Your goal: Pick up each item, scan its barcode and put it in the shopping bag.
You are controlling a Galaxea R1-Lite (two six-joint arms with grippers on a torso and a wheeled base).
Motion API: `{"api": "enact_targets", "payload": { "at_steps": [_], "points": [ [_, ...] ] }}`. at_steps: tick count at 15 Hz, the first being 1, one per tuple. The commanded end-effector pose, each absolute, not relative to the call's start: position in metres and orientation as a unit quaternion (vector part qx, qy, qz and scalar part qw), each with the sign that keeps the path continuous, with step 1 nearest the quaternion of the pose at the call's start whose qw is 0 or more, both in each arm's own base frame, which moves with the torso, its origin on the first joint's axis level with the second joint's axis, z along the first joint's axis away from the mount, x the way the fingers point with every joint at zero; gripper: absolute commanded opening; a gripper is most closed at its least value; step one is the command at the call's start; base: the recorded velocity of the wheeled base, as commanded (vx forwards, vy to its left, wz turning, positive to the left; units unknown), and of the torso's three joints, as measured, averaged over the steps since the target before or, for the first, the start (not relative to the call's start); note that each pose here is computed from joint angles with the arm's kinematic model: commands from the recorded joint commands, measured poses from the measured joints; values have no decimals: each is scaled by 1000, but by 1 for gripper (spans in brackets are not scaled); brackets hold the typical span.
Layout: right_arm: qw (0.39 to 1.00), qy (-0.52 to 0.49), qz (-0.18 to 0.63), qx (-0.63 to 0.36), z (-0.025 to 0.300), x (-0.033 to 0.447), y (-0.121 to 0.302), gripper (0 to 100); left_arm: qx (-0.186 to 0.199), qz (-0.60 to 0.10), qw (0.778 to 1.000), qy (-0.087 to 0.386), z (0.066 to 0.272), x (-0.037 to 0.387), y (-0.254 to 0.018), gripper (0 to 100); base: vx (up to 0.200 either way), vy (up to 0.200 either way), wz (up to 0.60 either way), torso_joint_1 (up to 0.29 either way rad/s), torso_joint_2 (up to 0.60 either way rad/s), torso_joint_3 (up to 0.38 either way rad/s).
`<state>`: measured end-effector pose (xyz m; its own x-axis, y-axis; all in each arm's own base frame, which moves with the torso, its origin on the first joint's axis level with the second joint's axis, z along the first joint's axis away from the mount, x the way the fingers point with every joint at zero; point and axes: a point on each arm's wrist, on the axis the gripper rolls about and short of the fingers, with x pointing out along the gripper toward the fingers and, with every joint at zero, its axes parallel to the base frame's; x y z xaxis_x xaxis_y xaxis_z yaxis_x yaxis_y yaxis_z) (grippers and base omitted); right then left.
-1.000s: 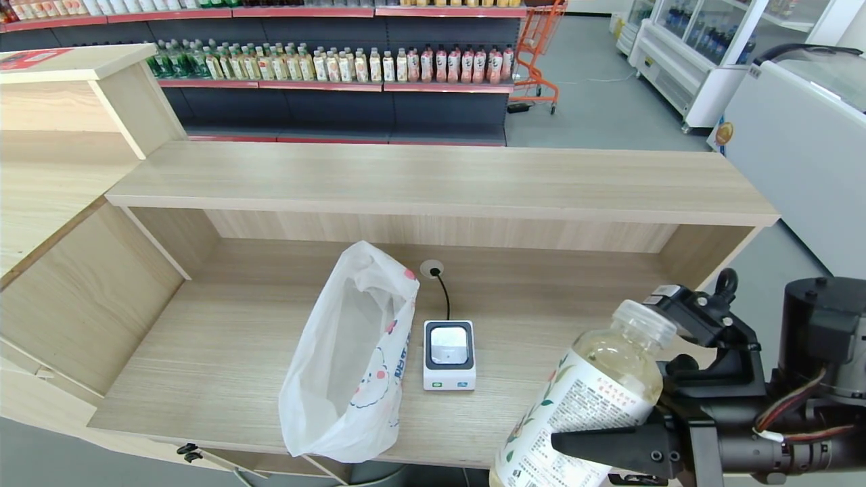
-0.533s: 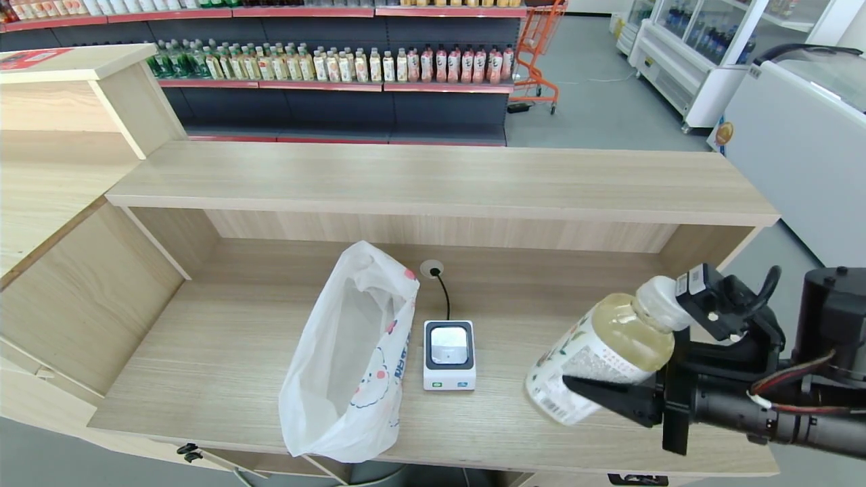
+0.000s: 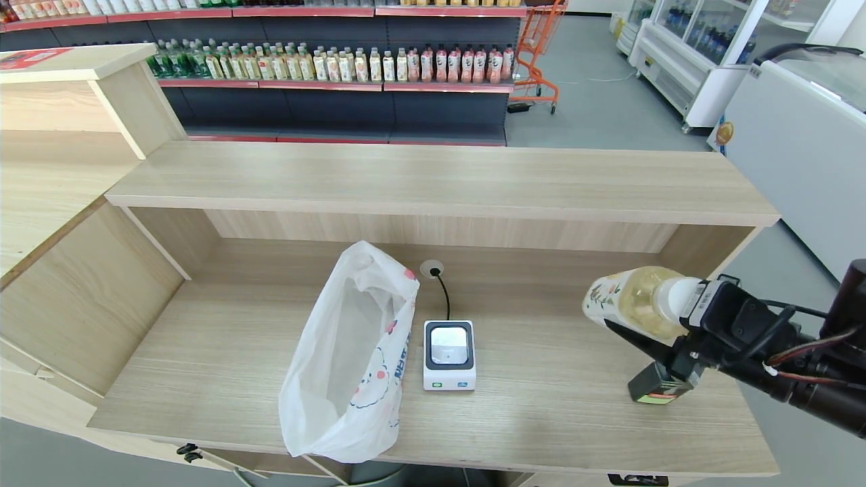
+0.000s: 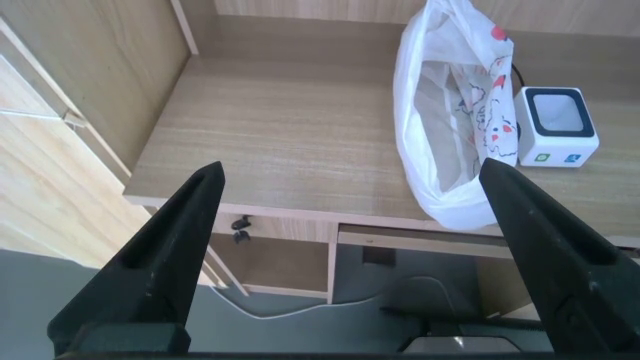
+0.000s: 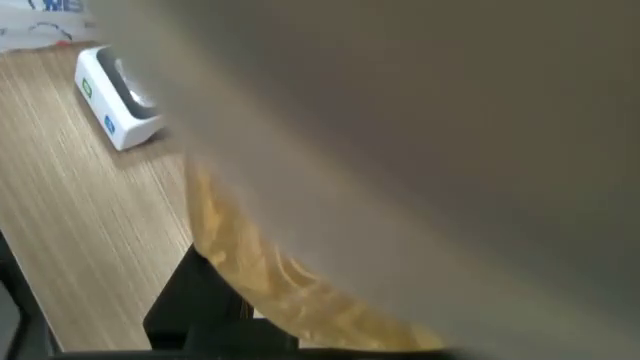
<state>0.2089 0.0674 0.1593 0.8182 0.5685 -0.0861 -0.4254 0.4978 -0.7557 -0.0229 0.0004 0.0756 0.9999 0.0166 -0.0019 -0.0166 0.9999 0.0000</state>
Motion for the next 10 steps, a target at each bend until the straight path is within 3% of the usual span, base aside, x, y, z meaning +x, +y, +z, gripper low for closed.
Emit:
{"api": "enact_targets", "payload": {
  "at_steps": [1, 10],
  "points": [
    [846, -102, 295, -433, 153, 206, 69, 0, 0, 8, 1000, 1, 76, -23, 0, 100, 0, 0, 0, 0, 0, 0],
    [811, -145, 322, -467, 154, 204, 70, 0, 1, 8, 1000, 1, 76, -23, 0, 100, 0, 0, 0, 0, 0, 0]
  ]
}}
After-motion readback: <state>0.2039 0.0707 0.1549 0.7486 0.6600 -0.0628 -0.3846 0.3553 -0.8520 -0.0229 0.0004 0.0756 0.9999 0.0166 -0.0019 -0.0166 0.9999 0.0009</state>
